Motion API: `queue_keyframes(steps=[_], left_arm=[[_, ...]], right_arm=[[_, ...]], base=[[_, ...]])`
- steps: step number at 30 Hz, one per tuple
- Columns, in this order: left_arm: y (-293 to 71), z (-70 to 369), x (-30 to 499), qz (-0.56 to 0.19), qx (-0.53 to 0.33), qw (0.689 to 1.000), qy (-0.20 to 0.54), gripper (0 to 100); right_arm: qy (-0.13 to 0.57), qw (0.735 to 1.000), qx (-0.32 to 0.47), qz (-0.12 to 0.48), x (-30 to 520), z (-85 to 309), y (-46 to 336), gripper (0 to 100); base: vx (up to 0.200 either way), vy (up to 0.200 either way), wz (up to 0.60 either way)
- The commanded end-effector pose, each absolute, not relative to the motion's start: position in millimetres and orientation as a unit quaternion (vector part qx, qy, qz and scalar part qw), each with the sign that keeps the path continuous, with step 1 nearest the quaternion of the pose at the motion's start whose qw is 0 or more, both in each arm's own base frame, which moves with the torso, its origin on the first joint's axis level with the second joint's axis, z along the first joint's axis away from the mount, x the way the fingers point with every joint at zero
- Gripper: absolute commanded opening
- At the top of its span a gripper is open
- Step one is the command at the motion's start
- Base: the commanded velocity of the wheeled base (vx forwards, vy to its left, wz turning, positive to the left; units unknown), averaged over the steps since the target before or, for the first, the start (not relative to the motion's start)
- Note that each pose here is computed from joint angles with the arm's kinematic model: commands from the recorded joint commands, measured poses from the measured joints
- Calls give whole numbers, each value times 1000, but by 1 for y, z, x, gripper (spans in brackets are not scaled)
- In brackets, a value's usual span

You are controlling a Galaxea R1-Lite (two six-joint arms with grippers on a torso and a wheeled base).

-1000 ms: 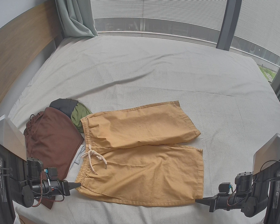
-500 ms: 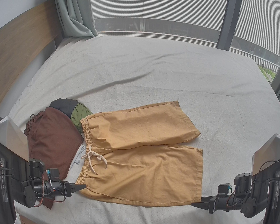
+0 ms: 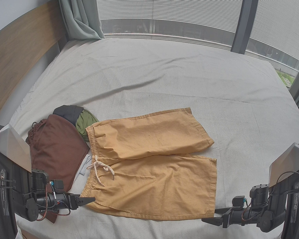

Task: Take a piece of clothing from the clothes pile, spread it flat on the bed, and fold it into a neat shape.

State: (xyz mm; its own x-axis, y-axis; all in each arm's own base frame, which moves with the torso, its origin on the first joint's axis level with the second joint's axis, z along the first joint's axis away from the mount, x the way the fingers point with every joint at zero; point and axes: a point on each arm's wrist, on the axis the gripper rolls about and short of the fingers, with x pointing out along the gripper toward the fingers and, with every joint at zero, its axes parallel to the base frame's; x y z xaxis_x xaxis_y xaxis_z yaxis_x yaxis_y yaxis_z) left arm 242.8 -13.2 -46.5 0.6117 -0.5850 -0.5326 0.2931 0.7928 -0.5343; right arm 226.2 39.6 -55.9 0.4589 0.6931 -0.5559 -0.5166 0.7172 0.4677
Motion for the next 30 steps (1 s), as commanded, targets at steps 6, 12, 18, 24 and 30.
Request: queue_keyframes(steps=[6,12,18,24,30], left_arm=[[-13,-48,242,-251,-203,873,366,0],[-13,-47,242,-252,-203,873,365,0],[-13,-48,242,-253,-203,872,365,0],[-13,-48,242,-254,-203,872,365,0],[-13,-48,242,-254,-202,873,365,0]], right_arm=[[375,847,116,360,228,-56,40,100],[372,845,116,366,230,-57,42,100],[373,844,116,368,231,-59,42,100],[370,845,115,368,234,-61,43,0],[370,845,115,368,236,-64,43,0]], base=[[0,0,0],[0,0,0],[0,0,0],[0,0,0],[0,0,0]])
